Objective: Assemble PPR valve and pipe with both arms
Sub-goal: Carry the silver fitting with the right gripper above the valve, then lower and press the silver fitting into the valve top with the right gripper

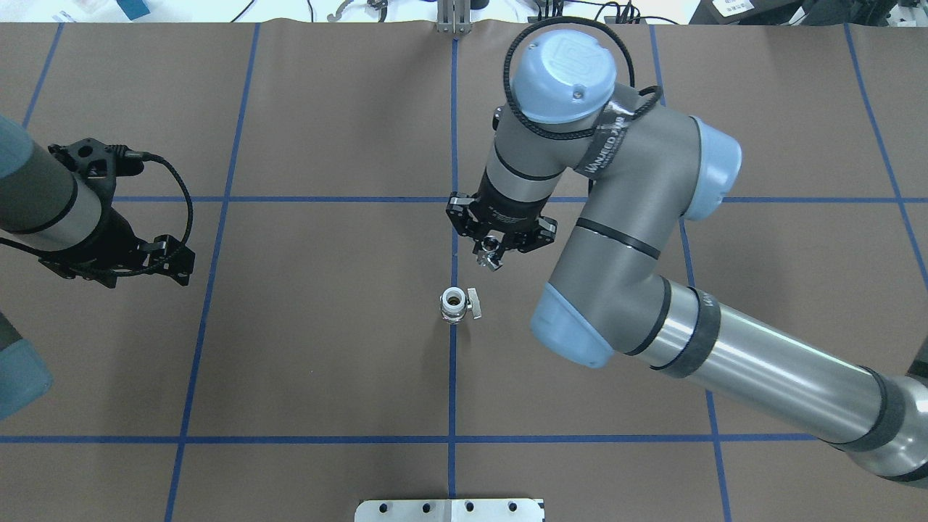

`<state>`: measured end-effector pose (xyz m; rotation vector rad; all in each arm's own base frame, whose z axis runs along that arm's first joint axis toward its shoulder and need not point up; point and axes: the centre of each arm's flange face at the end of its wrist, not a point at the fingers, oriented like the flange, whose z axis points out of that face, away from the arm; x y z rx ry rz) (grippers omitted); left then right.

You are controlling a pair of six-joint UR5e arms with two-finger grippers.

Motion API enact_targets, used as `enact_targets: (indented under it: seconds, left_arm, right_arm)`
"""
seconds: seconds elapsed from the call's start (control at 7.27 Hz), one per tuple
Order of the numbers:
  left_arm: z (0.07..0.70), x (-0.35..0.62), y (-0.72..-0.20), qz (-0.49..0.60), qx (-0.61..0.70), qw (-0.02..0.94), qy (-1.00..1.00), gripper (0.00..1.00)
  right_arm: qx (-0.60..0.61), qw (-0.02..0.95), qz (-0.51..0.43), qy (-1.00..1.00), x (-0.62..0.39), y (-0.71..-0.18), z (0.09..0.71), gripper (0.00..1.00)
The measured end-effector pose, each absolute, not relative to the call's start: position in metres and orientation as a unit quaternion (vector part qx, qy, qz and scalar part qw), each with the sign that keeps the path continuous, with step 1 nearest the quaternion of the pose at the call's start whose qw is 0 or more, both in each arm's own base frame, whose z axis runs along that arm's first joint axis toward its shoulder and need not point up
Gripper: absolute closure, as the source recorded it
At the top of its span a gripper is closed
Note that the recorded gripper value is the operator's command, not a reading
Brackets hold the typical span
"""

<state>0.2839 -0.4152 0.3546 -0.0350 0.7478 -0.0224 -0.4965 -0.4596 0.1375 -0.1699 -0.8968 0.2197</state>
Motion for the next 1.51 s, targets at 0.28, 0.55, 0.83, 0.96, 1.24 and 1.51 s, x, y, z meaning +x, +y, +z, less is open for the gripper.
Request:
enact_targets:
  seconds: [0.28,0.55,0.83,0.96,1.24,1.51]
  left_arm:
    - [0.36,0.275,-0.419,0.01,-0.006,0.932,0.363,0.0]
    - [0.359,0.275,-0.421,0.011,-0.004,0.932,0.364,0.0]
    - [0.358,0.275,-0.421,0.009,-0.004,0.931,0.364,0.0]
    - [0.357,0.276,-0.421,0.009,-0.004,0.931,0.365,0.0]
    - [0.357,0.276,-0.421,0.009,-0.004,0.931,0.365,0.0]
    - [0.356,0.277,-0.421,0.008,-0.005,0.931,0.365,0.0]
  right_arm:
    - [-0.082,0.892,0.109,-0.43,-0.516,-0.457,0.12,1.0]
    - [-0.082,0.895,0.108,-0.424,-0.526,-0.448,0.124,1.0]
    - [-0.084,0.896,0.106,-0.423,-0.534,-0.436,0.124,1.0]
    - [-0.084,0.897,0.104,-0.422,-0.537,-0.431,0.124,1.0]
    - [-0.085,0.898,0.101,-0.42,-0.541,-0.425,0.125,1.0]
    - [-0.089,0.899,0.103,-0.417,-0.54,-0.417,0.123,1.0]
